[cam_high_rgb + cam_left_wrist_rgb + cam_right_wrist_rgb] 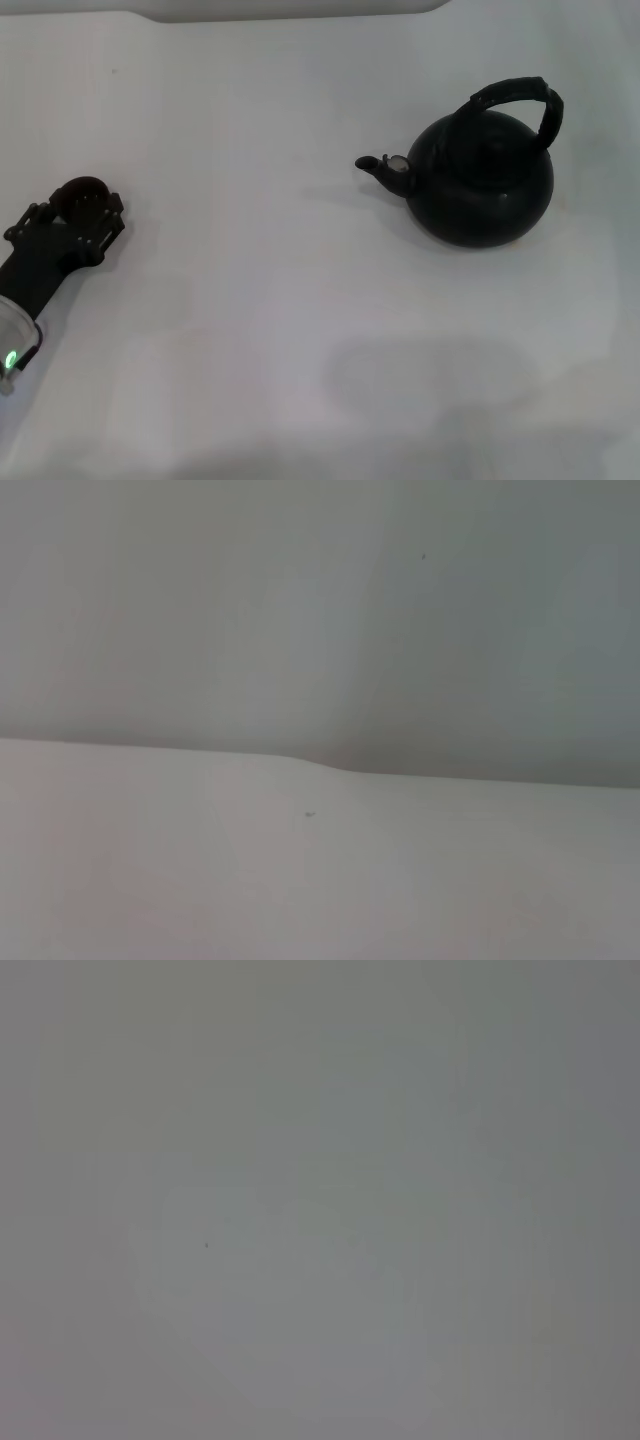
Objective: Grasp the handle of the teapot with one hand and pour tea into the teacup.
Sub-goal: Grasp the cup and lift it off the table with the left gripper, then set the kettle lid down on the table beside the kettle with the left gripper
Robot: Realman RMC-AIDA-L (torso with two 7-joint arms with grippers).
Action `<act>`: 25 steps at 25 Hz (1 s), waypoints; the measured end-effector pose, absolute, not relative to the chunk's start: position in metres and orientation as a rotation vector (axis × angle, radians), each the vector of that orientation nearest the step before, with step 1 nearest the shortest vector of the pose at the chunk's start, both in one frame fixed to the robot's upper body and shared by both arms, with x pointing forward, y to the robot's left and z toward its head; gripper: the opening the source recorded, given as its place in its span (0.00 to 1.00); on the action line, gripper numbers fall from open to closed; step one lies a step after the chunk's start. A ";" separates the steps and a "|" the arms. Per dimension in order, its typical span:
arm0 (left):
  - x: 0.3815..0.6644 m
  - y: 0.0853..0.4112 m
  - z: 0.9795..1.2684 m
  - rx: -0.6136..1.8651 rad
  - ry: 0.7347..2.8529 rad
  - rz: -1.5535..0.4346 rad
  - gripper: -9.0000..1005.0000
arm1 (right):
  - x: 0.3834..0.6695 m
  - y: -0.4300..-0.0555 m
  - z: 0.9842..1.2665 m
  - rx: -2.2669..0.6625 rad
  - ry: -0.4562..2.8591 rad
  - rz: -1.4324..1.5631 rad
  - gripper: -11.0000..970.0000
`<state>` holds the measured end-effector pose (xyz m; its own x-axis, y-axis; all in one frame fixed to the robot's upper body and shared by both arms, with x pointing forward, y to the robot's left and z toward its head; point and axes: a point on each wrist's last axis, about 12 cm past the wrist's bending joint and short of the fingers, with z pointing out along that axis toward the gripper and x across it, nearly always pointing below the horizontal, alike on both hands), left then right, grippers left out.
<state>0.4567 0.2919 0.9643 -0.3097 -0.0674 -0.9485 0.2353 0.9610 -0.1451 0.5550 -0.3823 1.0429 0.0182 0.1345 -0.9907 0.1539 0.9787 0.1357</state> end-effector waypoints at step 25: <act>0.475 0.221 0.978 0.532 1.769 -0.564 0.70 | 0.555 -0.381 1.042 0.225 1.560 -0.007 0.89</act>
<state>0.4745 0.2213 0.9782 -0.2502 0.0680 -0.9658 0.6148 0.7818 -0.1043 0.5551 -0.3805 1.0424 0.0155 0.1376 -0.9904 0.1467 0.9795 0.1383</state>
